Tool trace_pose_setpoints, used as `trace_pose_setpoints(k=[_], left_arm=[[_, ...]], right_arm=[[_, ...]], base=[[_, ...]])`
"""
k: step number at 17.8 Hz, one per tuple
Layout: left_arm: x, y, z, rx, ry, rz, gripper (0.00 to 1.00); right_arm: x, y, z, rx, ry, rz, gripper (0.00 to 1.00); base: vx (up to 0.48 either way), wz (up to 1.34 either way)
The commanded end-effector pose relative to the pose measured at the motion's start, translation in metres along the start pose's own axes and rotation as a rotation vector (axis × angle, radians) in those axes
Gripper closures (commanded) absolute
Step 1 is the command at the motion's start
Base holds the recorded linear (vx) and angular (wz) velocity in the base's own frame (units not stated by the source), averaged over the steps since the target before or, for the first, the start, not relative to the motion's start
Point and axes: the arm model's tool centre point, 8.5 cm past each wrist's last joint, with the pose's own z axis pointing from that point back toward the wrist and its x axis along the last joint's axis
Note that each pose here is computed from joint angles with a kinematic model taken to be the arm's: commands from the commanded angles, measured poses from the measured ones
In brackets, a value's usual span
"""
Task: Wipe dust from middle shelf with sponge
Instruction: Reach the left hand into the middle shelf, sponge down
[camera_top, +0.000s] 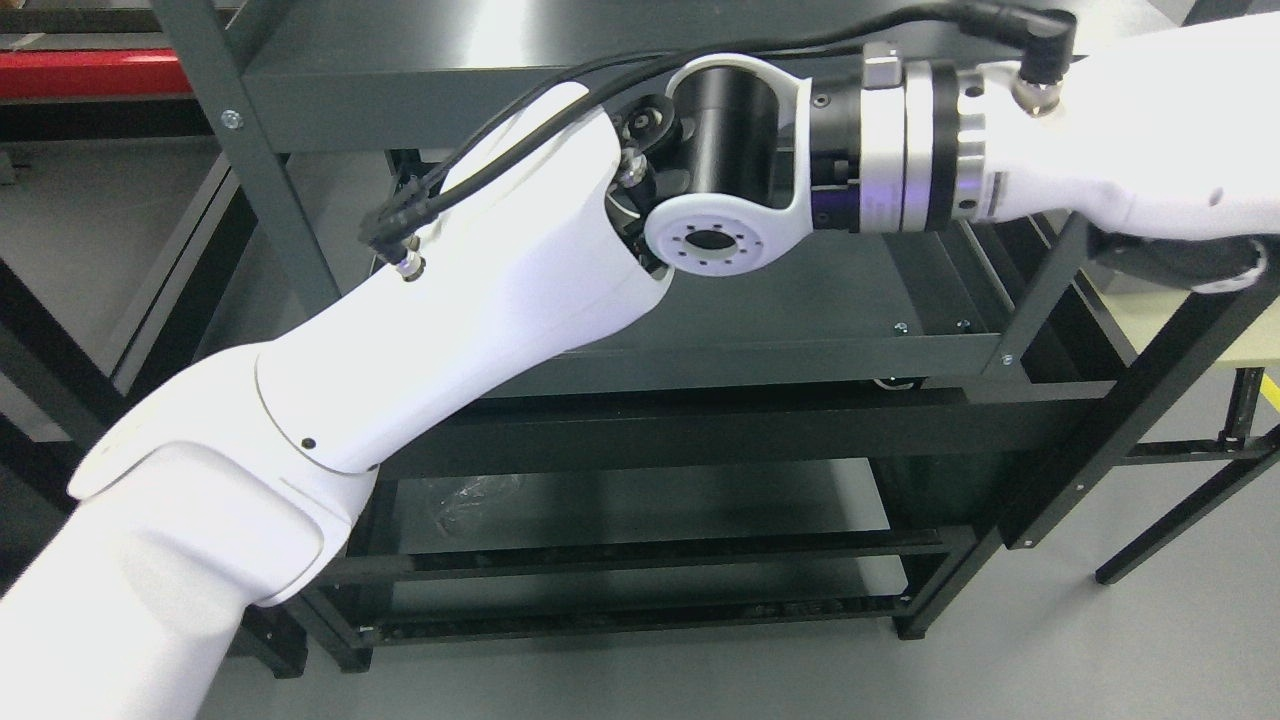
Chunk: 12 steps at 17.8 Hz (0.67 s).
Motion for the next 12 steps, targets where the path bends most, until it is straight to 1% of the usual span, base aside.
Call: trace_pose_setpoints(k=[1, 2, 3, 4, 5, 7, 10, 12], left_arm=[[-0.056, -0.053, 0.041, -0.347, 0.128, -0.129, 1.00], [-0.057, -0.048, 0.043, -0.346, 0.122, -0.146, 1.00], [-0.061, -0.046, 0.055, -0.355, 0.130, -0.151, 1.00], [-0.066, -0.046, 0.077, -0.372, 0.147, -0.151, 1.00], [-0.069, -0.037, 0.103, -0.392, 0.165, -0.179, 1.00], [-0.072, -0.028, 0.140, -0.412, 0.220, -0.199, 1.00], [-0.073, -0.013, 0.175, -0.431, 0.286, -0.221, 1.00], [-0.069, 0.001, 0.197, -0.430, 0.319, -0.247, 1.00]], right_arm=[[0.002, -0.010, -0.001, -0.019, 0.050, 0.003, 0.00], [0.002, -0.011, -0.001, -0.021, 0.050, 0.003, 0.00], [0.002, -0.010, -0.001, -0.019, 0.050, 0.003, 0.00], [0.002, -0.010, -0.001, -0.019, 0.050, 0.003, 0.00], [0.002, -0.010, -0.001, -0.019, 0.050, 0.003, 0.00], [0.002, -0.010, -0.001, -0.019, 0.050, 0.003, 0.00], [0.003, -0.010, -0.001, -0.019, 0.048, 0.003, 0.00], [0.002, -0.010, -0.001, -0.019, 0.050, 0.003, 0.00]], base=[[0.052, -0.16], [0.025, -0.09], [0.025, -0.09], [0.000, 0.00], [0.000, 0.00], [0.000, 0.00], [0.000, 0.00], [0.000, 0.00]])
